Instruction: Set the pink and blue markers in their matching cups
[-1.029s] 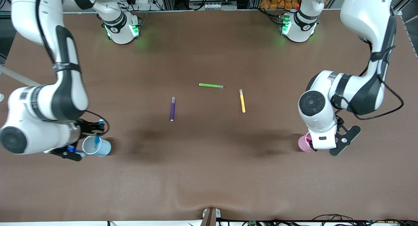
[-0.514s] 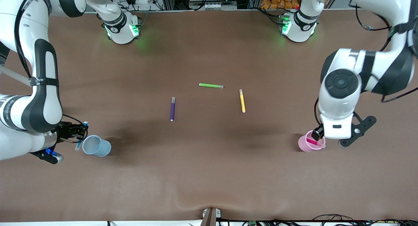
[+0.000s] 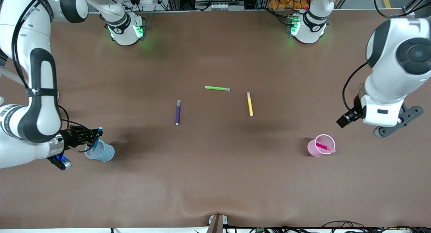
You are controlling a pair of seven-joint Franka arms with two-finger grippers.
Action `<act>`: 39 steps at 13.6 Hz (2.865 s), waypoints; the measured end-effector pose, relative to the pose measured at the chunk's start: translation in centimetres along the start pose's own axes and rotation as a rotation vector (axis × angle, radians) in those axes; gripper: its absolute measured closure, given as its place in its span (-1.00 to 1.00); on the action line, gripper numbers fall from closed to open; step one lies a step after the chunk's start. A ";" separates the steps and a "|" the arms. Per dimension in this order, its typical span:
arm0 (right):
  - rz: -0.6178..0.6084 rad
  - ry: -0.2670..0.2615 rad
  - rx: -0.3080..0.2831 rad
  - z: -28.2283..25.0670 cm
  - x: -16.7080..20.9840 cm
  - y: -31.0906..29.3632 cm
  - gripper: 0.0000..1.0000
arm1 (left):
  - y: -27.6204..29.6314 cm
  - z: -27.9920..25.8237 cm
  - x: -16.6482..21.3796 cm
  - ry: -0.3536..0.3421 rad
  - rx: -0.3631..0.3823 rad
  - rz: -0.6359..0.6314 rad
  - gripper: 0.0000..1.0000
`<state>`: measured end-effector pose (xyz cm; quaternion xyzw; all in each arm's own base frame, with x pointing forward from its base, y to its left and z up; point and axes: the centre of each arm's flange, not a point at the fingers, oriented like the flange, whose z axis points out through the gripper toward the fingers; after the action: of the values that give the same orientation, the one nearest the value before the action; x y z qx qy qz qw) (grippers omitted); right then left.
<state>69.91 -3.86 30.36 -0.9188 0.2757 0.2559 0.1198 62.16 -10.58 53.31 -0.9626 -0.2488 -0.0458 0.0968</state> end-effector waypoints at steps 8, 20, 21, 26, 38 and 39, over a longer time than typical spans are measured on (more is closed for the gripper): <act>0.048 -0.075 0.124 1.9 2.8 2.6 0.43 | -7.0 -5.9 0.2 -0.085 -0.103 0.104 -1.00; -0.198 0.063 0.163 -4.7 0.7 0.1 -1.00 | -9.8 -10.7 -0.1 -0.056 -0.151 0.238 -1.00; -0.258 0.088 0.155 -5.5 0.5 0.1 -1.00 | -10.3 -10.9 -0.1 -0.059 -0.149 0.260 -1.00; -0.373 0.220 0.056 -10.9 -2.4 0.2 -1.00 | -13.0 -11.9 -1.4 -0.122 -0.152 0.328 -1.00; -0.514 0.473 -0.245 -22.9 -22.4 -4.1 -1.00 | -14.4 -10.9 -8.5 -0.140 -0.138 0.381 -1.00; -0.516 0.491 -0.237 -24.2 -24.3 -3.4 -1.00 | -14.7 -10.8 -8.6 -0.136 -0.140 0.377 -1.00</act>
<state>64.22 1.00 64.00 -0.9995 0.0242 0.0196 0.0037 47.05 -4.32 65.09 -0.9974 -0.0663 0.0214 0.0197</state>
